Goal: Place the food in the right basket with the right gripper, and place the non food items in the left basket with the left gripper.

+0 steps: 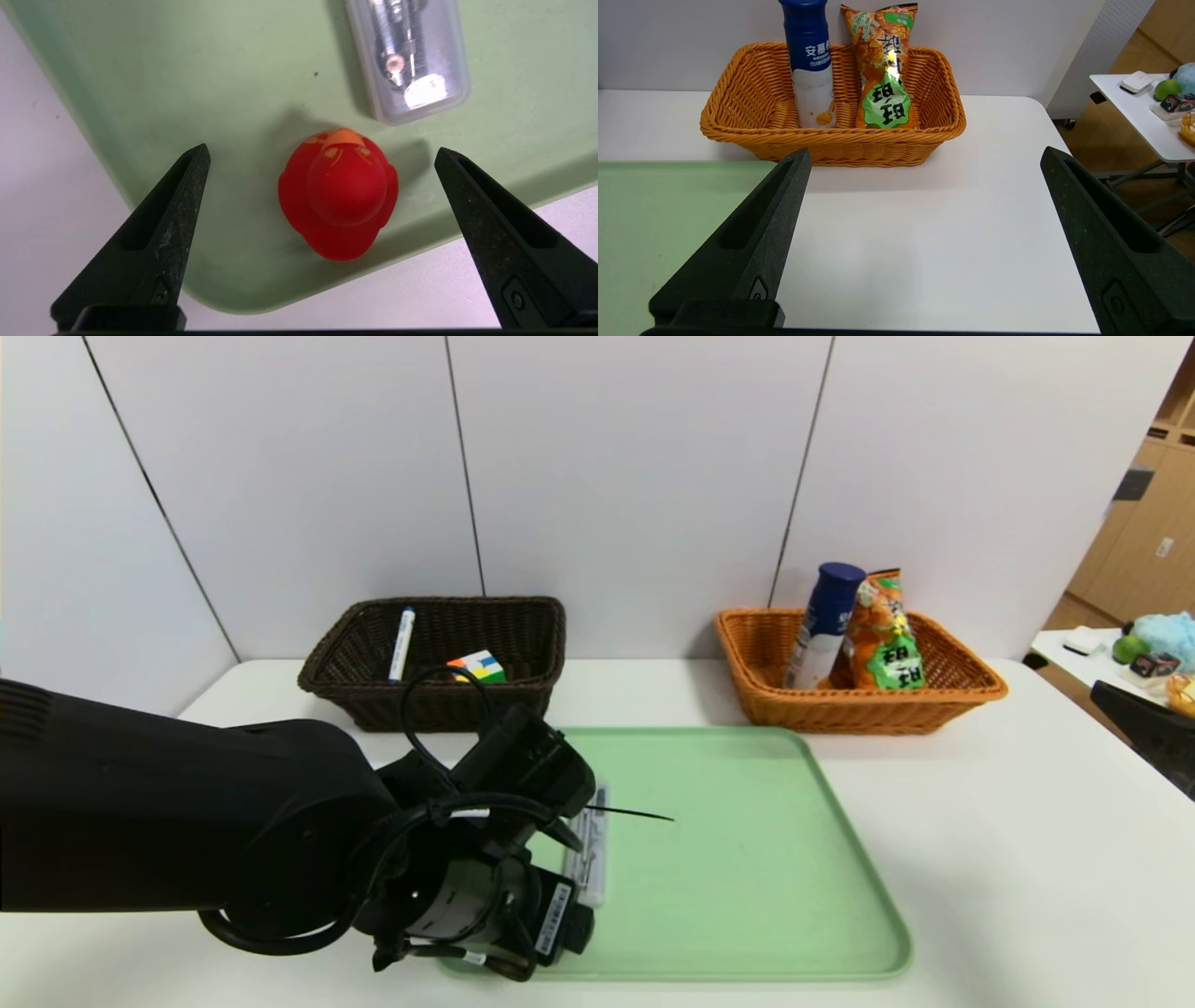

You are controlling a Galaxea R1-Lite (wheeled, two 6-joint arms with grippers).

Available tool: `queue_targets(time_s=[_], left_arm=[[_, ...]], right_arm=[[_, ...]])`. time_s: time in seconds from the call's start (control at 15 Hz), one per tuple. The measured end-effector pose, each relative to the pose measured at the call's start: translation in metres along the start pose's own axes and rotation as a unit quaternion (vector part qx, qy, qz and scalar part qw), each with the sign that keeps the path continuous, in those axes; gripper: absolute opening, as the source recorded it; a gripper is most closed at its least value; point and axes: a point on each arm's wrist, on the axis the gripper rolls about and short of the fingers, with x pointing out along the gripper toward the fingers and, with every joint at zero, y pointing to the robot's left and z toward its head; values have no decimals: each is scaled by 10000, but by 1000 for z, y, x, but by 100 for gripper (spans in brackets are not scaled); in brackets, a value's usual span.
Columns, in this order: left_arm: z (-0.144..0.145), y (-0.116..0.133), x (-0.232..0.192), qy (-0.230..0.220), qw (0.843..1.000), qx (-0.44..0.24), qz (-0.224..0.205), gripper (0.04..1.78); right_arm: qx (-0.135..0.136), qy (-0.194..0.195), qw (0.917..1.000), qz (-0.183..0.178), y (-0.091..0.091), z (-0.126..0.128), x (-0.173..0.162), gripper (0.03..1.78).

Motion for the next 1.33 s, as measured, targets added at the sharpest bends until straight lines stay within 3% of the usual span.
queue_targets(time_s=[0.27, 0.47, 0.73, 1.07, 1.33], left_arm=[[-8, 0, 3, 53, 9999, 140, 32, 169], [-14, 2, 3, 77, 9995, 309, 89, 120], [-18, 5, 2, 97, 9994, 317, 126, 82], [-20, 6, -1, 62, 9995, 294, 93, 76], [-7, 9, -6, -530, 9981, 216, 207, 72]], right_arm=[[11, -77, 10000, -5, 0, 5, 0, 169], [10, -89, 10000, 1, 0, 6, 0, 169], [12, -85, 10000, -1, 0, 6, 0, 169], [10, -83, 10000, -3, 0, 5, -1, 169], [15, -101, 9999, 0, 0, 6, -1, 169]])
